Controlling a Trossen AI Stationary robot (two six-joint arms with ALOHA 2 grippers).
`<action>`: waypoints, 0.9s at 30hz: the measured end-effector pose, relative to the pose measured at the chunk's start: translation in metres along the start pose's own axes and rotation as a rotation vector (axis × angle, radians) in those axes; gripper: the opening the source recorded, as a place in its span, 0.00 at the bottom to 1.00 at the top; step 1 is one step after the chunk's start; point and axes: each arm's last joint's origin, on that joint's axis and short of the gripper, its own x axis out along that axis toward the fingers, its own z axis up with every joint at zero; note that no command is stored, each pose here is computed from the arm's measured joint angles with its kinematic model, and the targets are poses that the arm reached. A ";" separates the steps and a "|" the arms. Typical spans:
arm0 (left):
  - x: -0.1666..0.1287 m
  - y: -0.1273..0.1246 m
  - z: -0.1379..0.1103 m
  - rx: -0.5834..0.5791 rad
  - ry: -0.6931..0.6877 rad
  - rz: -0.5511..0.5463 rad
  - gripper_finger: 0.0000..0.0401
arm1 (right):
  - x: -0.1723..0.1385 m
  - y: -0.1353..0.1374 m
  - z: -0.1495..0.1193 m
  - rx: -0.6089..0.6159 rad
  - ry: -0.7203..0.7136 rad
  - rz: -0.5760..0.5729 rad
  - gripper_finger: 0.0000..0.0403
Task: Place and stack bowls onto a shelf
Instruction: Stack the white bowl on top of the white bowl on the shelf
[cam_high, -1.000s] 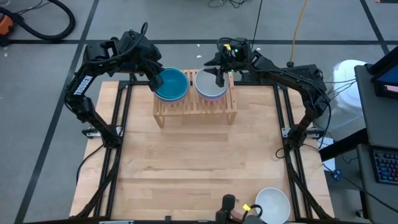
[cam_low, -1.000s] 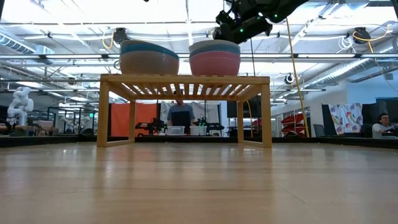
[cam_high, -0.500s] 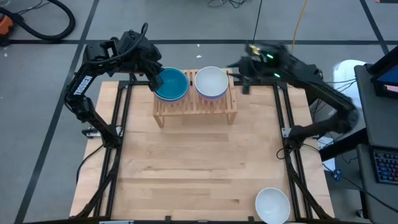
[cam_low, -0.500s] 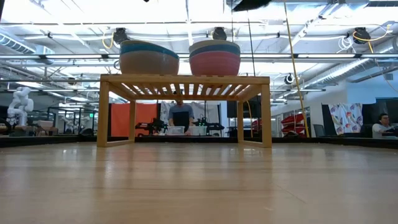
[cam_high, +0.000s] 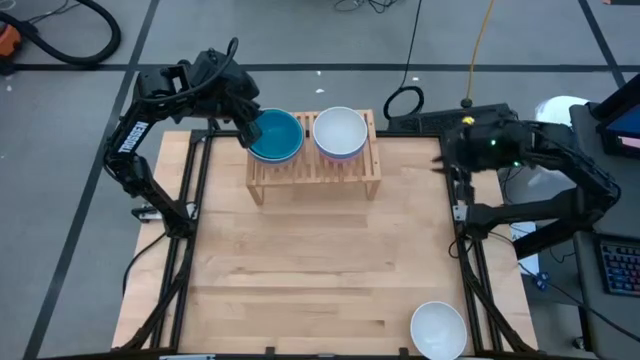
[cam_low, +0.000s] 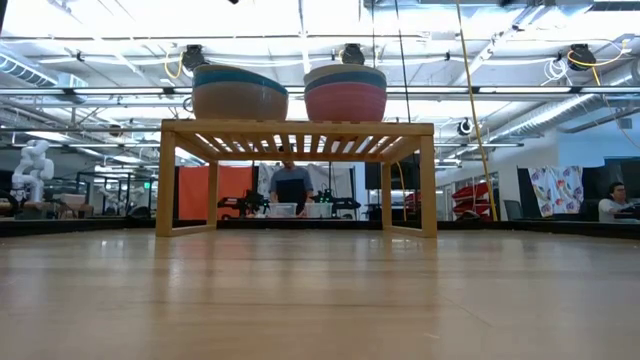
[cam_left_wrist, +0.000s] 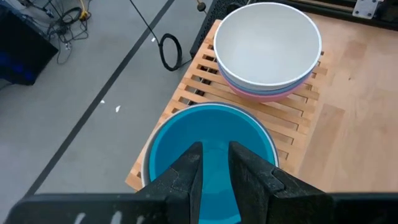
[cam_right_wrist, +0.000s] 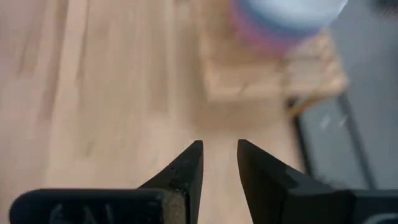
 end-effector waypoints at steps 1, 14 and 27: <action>0.000 0.000 0.000 -0.007 0.004 -0.001 0.21 | 0.000 0.003 -0.005 0.018 0.049 0.021 0.23; 0.000 0.000 -0.004 -0.128 0.041 -0.004 0.21 | 0.010 0.031 -0.015 0.087 0.224 0.475 0.22; 0.000 0.000 -0.004 -0.131 0.040 -0.004 0.21 | 0.078 0.079 -0.048 0.004 0.614 0.660 0.23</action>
